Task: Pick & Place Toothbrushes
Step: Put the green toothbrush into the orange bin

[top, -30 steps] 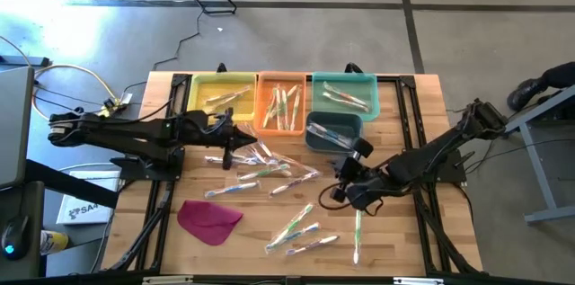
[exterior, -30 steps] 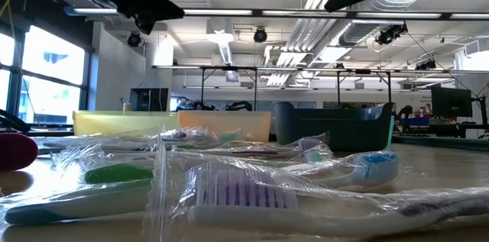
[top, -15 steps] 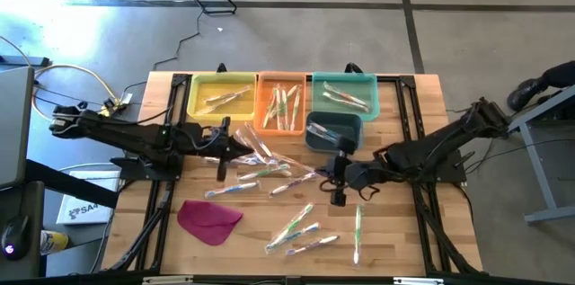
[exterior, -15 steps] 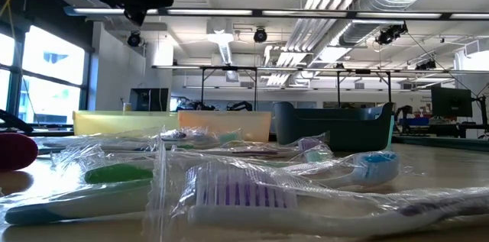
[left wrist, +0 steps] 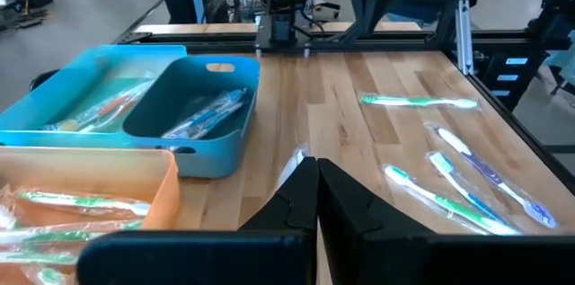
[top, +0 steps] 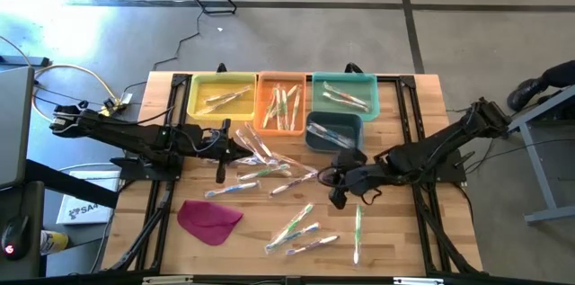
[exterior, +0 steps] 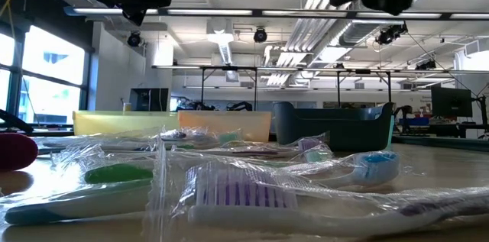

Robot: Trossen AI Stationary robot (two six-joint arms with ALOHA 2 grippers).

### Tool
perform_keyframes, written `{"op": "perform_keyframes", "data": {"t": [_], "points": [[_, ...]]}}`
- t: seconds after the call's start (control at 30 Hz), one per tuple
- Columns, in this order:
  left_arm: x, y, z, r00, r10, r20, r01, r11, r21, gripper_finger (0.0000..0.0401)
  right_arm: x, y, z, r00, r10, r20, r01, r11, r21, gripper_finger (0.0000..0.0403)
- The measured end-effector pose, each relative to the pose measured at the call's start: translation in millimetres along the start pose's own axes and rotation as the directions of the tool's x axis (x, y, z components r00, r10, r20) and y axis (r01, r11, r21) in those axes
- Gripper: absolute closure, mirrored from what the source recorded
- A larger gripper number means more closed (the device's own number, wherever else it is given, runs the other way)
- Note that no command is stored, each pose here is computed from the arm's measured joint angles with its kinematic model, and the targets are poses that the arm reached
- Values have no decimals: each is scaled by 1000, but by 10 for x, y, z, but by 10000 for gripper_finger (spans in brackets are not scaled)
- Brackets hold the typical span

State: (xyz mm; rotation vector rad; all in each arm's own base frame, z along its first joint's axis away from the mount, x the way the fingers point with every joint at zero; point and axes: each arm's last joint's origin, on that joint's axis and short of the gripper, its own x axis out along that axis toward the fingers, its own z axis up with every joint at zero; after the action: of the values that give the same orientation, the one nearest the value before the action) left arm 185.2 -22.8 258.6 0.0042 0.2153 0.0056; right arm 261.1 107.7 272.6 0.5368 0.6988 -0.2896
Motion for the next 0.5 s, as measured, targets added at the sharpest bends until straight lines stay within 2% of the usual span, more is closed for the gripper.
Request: {"op": "perform_keyframes", "data": {"t": [0.13,0.27,0.4,0.5], "points": [[1,1,0,1000,0,0,0,1000,4,401,-41,29,-117,998,3,-71,8,987,158,401],[1,0,0,1000,0,0,0,1000,5,401,-73,84,-191,988,60,-140,-19,960,279,401],[1,0,1,1000,-1,0,1,1000,5,401,-118,157,-280,963,138,-230,-68,955,288,401],[1,0,2,1000,-1,1,1,1000,31,401,-155,205,-341,955,162,-247,-91,957,275,401]]}}
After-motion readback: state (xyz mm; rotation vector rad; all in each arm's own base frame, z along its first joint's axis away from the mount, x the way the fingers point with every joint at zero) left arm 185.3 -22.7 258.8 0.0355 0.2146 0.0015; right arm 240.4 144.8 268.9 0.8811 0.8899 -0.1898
